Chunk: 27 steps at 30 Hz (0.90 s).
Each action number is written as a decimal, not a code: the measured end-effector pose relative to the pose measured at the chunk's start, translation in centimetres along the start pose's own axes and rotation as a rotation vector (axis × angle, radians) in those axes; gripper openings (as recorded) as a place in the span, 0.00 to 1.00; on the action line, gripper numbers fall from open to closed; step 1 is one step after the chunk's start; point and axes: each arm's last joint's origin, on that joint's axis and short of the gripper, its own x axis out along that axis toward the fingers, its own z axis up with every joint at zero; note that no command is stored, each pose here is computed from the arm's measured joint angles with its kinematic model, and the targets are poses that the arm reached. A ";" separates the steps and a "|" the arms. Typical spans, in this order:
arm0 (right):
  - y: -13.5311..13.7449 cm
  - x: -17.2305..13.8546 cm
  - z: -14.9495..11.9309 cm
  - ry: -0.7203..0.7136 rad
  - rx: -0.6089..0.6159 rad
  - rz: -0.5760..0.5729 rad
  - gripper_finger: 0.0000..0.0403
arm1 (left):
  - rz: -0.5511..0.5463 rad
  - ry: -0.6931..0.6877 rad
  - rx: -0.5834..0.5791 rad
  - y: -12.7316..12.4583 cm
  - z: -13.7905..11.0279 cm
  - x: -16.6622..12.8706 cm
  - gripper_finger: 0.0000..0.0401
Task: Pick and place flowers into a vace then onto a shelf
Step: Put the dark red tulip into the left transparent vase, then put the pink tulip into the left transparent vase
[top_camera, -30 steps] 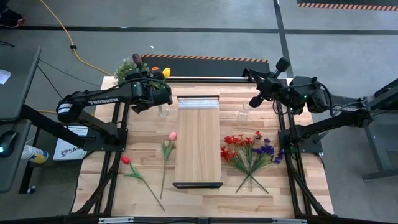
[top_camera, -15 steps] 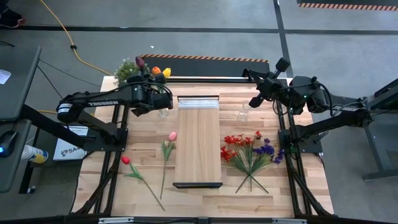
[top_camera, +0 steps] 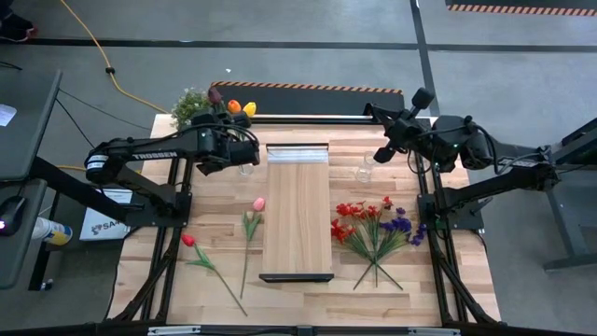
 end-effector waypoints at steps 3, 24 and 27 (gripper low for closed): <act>0.0 0.0 0.0 0.002 -0.003 0.002 0.00 | 0.001 0.023 -0.002 0.0 -0.1 0.0 0.34; 0.0 0.0 0.0 0.003 -0.005 0.002 0.00 | 0.001 0.220 0.120 0.1 -0.6 -0.1 0.77; 0.0 0.0 0.0 0.003 -0.005 0.002 0.00 | 0.004 0.237 0.132 0.2 -0.7 -0.1 0.80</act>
